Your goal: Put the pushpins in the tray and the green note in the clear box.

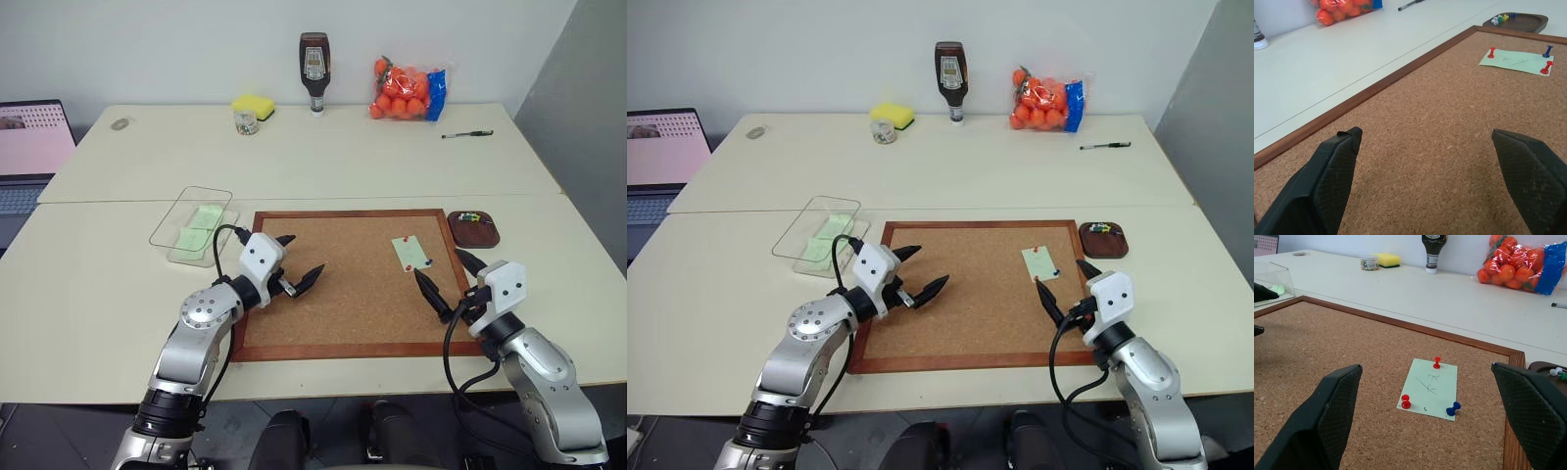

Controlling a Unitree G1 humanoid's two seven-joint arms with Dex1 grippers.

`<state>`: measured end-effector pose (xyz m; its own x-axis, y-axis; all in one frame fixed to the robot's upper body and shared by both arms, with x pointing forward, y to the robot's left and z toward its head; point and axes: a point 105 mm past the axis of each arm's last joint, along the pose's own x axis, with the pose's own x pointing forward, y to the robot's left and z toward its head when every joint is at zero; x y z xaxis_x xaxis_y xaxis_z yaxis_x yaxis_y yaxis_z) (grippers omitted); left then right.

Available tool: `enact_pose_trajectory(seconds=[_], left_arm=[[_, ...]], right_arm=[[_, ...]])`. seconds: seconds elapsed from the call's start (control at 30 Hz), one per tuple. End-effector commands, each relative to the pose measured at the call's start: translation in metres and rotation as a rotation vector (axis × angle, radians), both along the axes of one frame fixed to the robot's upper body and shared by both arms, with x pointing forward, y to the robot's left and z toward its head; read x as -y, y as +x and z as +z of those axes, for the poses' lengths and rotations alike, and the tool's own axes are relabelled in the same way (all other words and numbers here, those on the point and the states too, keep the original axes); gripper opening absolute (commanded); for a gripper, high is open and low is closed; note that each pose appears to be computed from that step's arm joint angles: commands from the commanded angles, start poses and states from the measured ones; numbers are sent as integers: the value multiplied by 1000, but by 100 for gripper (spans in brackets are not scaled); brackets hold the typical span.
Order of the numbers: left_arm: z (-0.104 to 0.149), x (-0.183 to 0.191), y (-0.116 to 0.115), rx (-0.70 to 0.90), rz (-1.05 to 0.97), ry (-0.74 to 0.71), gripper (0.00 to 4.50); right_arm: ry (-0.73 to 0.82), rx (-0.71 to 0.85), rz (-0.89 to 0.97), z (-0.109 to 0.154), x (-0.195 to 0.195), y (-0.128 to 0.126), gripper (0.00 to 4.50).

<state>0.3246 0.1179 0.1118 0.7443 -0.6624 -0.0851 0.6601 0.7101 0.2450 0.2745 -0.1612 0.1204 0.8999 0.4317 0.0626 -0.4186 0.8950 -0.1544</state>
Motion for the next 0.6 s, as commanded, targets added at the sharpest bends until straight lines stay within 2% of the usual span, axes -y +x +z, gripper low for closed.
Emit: enact_pose_trajectory(seconds=[0.03, 0.37, 0.6], left_arm=[[23, 7, -2, 85, -33, -22, 450], [31, 5, 4, 89, -11, -17, 450], [34, 13, 4, 85, -101, 0, 450]], right_arm=[[-1, 40, 9, 11, -1, 0, 448], [-3, 39, 20, 11, -3, 1, 448], [-8, 28, 77, 15, -10, -5, 448]])
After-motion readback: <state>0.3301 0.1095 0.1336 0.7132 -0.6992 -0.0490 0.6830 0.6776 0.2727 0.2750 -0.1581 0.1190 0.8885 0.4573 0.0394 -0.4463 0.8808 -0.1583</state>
